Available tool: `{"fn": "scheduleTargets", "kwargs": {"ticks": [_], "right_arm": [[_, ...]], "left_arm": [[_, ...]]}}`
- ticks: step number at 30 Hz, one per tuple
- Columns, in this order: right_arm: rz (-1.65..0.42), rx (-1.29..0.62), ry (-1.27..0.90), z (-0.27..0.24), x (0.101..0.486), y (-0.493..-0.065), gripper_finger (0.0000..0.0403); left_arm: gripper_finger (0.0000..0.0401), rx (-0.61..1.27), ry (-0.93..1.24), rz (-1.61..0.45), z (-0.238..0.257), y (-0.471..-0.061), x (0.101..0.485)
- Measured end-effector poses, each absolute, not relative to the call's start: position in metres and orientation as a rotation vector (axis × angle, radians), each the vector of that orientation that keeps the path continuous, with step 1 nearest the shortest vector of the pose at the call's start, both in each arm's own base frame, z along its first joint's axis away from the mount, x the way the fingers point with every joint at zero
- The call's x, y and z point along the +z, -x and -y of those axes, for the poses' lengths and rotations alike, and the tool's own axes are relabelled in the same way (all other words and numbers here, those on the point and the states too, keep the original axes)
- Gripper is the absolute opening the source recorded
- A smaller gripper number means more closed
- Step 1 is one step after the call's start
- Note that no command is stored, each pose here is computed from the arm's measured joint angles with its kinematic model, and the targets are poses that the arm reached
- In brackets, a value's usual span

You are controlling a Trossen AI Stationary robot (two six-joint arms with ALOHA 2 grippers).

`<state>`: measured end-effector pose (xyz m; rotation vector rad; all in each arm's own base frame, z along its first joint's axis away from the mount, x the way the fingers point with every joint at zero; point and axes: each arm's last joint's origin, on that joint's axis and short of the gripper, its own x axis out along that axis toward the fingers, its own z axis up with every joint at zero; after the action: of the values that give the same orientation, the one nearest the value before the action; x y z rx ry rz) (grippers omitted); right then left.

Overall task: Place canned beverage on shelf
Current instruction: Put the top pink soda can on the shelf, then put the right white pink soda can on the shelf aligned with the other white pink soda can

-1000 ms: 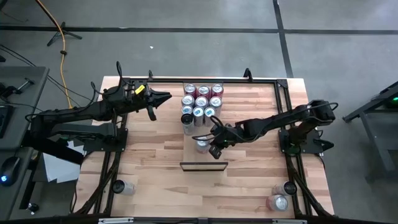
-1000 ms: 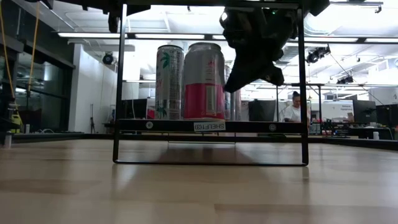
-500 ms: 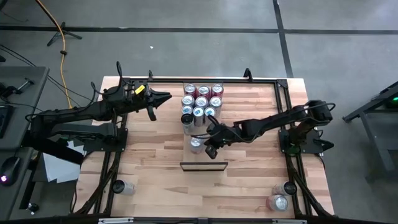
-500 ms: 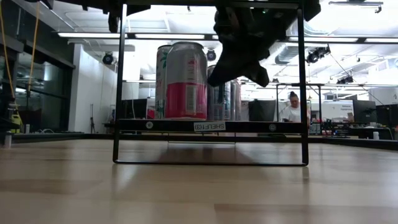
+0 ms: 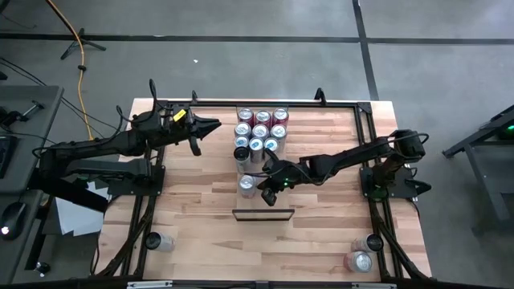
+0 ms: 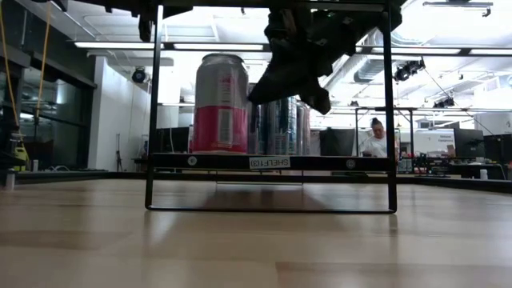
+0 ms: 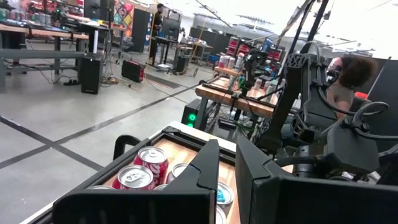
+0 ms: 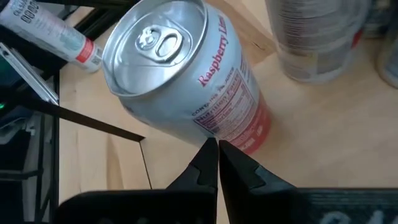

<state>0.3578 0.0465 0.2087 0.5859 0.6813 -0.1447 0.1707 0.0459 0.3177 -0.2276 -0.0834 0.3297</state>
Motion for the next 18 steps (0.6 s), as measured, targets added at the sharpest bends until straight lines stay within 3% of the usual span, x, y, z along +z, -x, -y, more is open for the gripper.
{"fn": "scheduleTargets", "kwargs": {"ticks": [11,18], "right_arm": [[-0.646,-0.112,-0.590,-0.048,0.206,-0.364,0.0000],[-0.803,-0.087,-0.499,-0.044,0.229,-0.331,0.0000]], "left_arm": [[0.0000,0.330,0.227,0.083,-0.046,-0.171,0.318],[0.0000,0.261,0.223,0.108,-0.042,-0.165,0.323]]}}
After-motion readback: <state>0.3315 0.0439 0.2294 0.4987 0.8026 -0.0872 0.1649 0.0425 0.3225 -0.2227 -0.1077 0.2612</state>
